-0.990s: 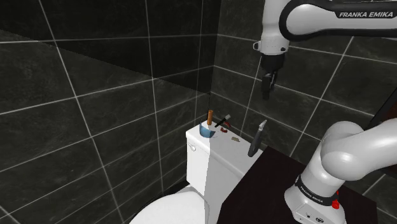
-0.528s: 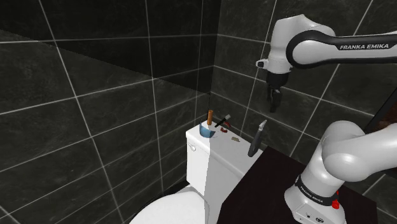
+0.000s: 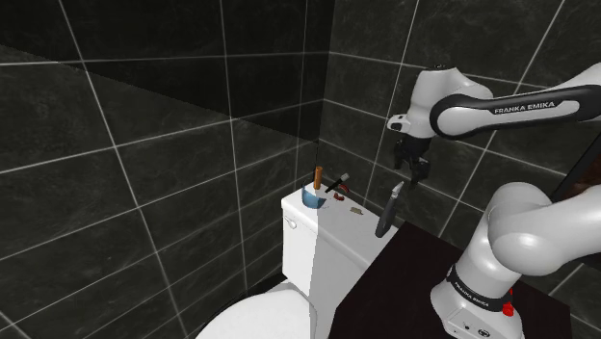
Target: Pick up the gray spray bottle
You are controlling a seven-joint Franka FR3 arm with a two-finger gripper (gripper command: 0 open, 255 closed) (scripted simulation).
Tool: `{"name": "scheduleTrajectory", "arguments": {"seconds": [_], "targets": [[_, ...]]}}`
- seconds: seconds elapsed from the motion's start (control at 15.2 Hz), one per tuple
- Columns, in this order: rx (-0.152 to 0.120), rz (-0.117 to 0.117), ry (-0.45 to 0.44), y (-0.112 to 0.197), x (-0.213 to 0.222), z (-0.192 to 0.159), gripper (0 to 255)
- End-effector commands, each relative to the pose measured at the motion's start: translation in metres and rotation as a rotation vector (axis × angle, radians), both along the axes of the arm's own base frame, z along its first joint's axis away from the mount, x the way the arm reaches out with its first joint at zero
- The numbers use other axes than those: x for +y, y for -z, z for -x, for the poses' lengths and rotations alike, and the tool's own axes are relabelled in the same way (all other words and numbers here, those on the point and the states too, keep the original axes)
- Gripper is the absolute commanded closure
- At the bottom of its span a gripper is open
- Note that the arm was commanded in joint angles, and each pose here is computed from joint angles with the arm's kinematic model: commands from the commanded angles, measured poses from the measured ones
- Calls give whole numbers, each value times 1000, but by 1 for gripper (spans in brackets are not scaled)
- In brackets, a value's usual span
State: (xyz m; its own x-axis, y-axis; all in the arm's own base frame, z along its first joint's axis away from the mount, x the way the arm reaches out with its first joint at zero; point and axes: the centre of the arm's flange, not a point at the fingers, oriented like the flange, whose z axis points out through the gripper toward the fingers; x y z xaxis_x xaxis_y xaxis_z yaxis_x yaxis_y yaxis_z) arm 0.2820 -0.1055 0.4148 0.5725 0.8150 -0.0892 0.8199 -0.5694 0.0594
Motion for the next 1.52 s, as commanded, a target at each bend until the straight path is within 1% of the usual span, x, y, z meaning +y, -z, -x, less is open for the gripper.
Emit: {"name": "scheduleTrajectory", "arguments": {"seconds": [0.0,0.26,0.33,0.79,0.92,0.99,1.45], "targets": [[-8,-9,-120,21,-12,-5,0],[-18,-28,-339,65,-39,-19,0],[-19,-29,-351,68,-40,-20,0],[-19,-29,-351,108,-40,-20,0],[-19,-29,-351,108,-40,-20,0],[-19,-29,-351,108,-39,-20,255],[-19,-30,-351,107,-39,-19,255]]}}
